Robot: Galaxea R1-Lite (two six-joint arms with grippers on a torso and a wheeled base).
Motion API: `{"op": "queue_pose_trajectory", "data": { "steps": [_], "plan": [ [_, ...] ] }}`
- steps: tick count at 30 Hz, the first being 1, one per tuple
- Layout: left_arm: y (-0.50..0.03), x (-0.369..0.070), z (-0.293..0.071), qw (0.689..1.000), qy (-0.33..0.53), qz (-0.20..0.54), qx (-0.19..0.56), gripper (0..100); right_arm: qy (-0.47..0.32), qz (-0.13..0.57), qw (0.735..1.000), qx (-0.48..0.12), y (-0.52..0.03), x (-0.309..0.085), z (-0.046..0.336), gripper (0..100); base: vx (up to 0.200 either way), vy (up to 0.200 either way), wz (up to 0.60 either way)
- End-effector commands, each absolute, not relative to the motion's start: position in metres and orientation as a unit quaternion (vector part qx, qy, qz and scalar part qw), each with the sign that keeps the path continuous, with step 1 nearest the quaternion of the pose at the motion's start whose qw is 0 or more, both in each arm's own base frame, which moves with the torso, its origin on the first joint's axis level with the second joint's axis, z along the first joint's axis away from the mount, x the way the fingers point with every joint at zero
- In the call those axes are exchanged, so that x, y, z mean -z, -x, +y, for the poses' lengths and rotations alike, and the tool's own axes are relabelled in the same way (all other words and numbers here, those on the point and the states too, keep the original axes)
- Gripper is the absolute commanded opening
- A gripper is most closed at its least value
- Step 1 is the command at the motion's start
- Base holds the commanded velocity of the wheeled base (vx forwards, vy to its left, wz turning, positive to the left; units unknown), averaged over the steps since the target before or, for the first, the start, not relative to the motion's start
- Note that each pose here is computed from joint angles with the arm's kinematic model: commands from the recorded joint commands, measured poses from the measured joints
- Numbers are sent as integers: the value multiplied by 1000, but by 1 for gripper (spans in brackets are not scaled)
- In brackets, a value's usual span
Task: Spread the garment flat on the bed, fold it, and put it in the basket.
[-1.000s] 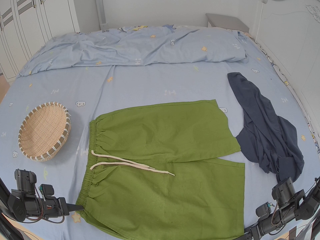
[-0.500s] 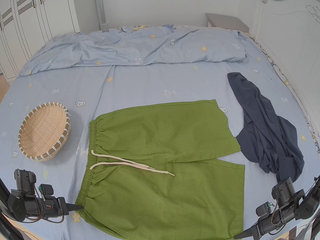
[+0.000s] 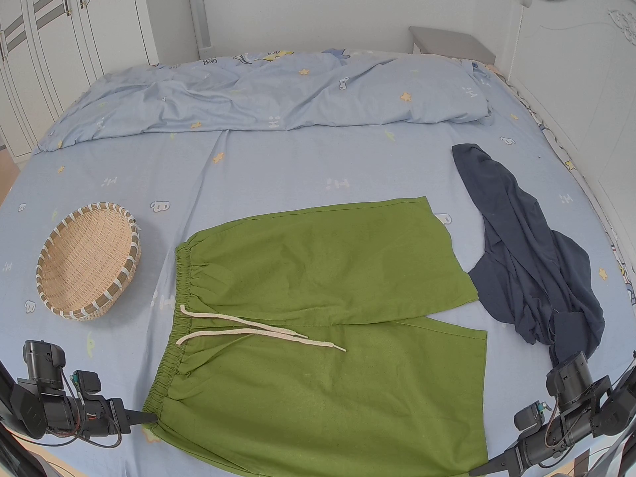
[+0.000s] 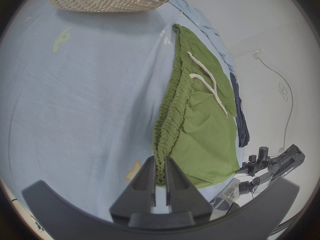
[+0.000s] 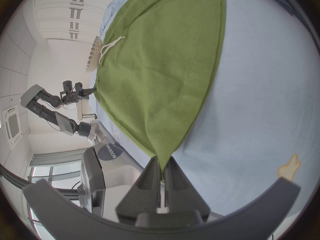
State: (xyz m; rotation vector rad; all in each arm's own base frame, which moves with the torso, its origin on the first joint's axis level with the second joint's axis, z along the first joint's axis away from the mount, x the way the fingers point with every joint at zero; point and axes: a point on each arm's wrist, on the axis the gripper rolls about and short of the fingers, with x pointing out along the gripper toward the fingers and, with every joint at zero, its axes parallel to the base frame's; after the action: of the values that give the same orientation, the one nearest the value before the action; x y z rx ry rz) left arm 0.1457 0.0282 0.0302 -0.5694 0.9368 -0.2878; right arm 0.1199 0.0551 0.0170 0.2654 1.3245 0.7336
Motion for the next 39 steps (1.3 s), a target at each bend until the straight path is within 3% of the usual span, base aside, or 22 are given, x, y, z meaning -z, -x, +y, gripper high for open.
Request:
{"op": "queue_pose_trajectory", "data": {
  "steps": [1, 3, 10, 18, 23, 34, 39],
  "plan": [
    [-141, -30, 25, 842, 267, 447, 141, 0, -129, 575, 740, -325, -123, -23, 51, 0, 0, 0, 0],
    [-144, -36, 25, 848, 269, 434, 140, 0, -147, 530, 773, -316, -139, -37, 50, 0, 0, 0, 0],
    [-182, -72, 20, 840, 351, 396, 124, 0, -192, 435, 830, -291, -184, -96, 58, 0, 0, 0, 0],
    [-218, -123, 19, 823, 365, 417, 126, 0, -186, 407, 848, -284, -226, -154, 63, 0, 0, 0, 0],
    [-242, -156, 21, 831, 363, 400, 132, 0, -187, 381, 859, -287, -251, -171, 66, 0, 0, 0, 0],
    [-308, -162, 11, 823, 376, 401, 144, 0, -192, 350, 876, -271, -313, -190, 63, 0, 0, 0, 0],
    [-332, -161, 14, 829, 371, 402, 115, 0, -194, 341, 880, -266, -343, -202, 62, 0, 0, 0, 0]
  ]
}}
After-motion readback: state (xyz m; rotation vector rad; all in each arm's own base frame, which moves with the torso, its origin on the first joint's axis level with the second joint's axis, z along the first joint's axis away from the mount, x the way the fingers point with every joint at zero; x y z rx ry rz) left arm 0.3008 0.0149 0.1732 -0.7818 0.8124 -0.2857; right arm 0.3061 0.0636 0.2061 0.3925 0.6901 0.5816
